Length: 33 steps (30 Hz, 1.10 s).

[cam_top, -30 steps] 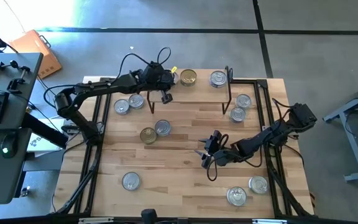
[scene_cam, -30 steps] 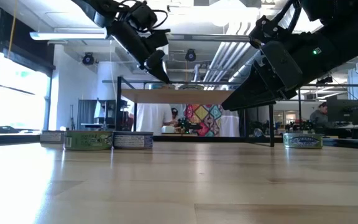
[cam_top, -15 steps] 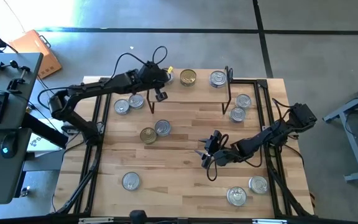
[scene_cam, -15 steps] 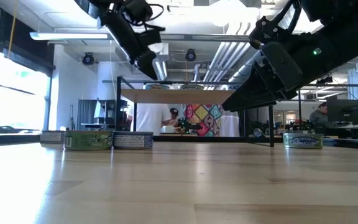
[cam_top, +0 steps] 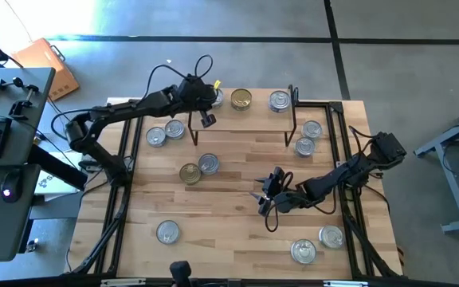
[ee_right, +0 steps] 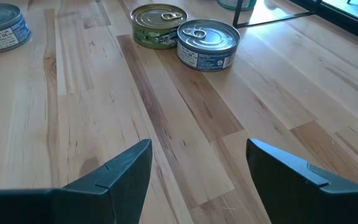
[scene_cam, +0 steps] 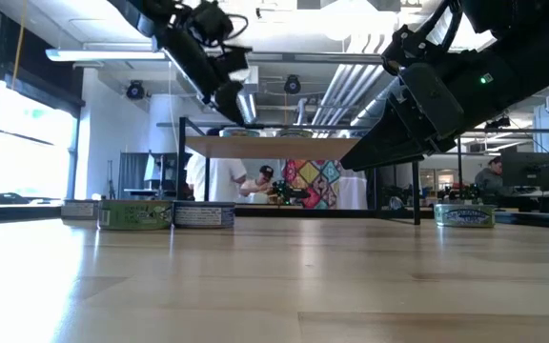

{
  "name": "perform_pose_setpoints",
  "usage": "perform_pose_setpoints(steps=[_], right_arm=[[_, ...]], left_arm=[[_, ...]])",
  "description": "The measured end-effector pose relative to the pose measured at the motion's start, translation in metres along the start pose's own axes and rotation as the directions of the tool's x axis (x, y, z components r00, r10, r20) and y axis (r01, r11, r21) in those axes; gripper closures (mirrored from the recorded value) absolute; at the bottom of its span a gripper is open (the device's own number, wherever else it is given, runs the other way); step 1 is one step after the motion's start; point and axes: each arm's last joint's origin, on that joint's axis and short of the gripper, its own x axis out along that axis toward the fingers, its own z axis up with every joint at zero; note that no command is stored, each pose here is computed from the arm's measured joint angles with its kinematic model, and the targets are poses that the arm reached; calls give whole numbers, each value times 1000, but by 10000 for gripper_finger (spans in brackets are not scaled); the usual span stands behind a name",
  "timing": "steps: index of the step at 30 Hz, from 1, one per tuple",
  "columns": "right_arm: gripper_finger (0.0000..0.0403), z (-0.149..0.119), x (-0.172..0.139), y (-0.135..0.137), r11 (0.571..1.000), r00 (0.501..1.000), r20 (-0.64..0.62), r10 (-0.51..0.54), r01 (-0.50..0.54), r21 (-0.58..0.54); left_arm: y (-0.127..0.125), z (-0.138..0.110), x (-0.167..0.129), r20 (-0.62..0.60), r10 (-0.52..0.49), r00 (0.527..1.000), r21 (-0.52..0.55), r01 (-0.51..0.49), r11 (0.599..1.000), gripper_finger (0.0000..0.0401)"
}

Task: Stack canned seafood by type on shelf
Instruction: Adjust the tuna cans on the shelf

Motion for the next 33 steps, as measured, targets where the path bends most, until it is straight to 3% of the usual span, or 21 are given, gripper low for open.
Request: perform_pose_setpoints(steps=[33], right_arm=[[149,0,0,0,1000,1000,0,0,0,9]], left_arm=[[4,-10,3,-116,62,991,12,-61,998,401]])
